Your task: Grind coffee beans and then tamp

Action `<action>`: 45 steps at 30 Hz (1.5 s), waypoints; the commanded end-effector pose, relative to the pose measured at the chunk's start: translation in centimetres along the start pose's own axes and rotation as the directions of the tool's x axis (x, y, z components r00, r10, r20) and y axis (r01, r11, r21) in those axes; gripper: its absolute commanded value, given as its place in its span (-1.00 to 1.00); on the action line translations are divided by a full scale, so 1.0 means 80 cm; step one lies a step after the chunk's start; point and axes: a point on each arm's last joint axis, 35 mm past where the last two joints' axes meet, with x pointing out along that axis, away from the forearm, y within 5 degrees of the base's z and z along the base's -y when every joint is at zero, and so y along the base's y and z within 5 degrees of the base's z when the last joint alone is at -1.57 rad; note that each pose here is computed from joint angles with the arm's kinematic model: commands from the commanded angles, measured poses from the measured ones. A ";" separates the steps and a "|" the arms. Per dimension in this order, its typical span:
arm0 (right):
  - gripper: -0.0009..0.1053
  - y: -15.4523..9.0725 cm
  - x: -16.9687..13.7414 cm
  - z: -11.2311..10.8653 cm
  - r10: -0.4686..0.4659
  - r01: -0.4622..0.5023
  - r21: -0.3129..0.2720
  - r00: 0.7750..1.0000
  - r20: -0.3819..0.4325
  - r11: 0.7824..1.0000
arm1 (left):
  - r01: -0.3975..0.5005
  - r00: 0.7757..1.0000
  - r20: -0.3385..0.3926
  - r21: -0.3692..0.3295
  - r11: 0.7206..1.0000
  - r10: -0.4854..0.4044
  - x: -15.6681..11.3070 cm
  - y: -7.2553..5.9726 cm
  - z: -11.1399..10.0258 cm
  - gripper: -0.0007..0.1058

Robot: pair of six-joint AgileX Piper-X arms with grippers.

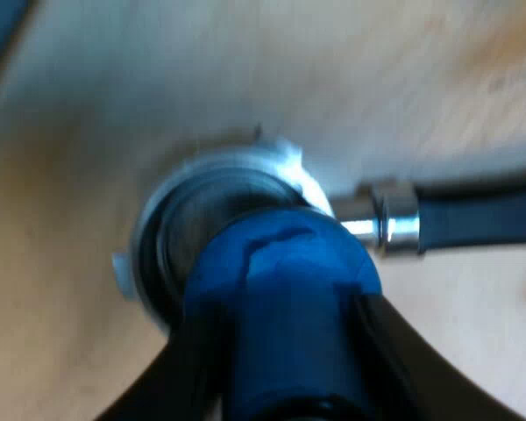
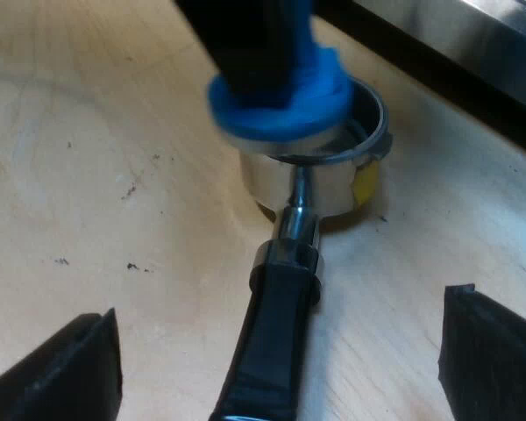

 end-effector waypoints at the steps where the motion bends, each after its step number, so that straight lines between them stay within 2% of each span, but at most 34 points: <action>1: 0.44 0.000 -0.001 0.002 -0.003 0.003 0.009 1.000 0.017 1.000 | 0.004 1.000 0.026 0.010 1.000 -0.004 -0.003 -0.002 0.005 -0.98; 7: 0.44 0.000 -0.001 0.002 -0.003 0.003 0.009 1.000 0.017 1.000 | -0.034 0.998 0.054 0.010 0.999 0.033 -0.002 0.000 0.009 -0.98; 13: 0.44 0.000 -0.001 0.002 -0.003 0.003 0.009 1.000 0.017 1.000 | -0.038 0.998 0.040 0.008 0.999 0.038 0.006 0.001 0.009 -0.98; 22: 0.44 0.000 -0.001 0.002 -0.003 0.003 0.009 1.000 0.017 1.000 | -0.048 0.999 0.000 0.003 0.999 0.048 0.022 0.005 0.008 -0.98; 27: 0.44 0.000 -0.001 0.002 -0.003 0.003 0.009 1.000 0.017 1.000 | -0.056 0.997 -0.048 -0.005 0.998 0.056 0.023 0.006 0.002 -0.98; 36: 0.44 0.000 -0.001 0.002 -0.003 0.003 0.009 1.000 0.017 1.000 | -0.068 0.997 -0.045 -0.005 0.998 0.067 0.029 0.007 0.004 -0.98; 45: 0.44 0.000 -0.001 0.002 -0.003 0.003 0.009 1.000 0.017 1.000 | -0.083 0.988 -0.129 -0.013 0.996 0.081 0.056 0.013 -0.002 -0.98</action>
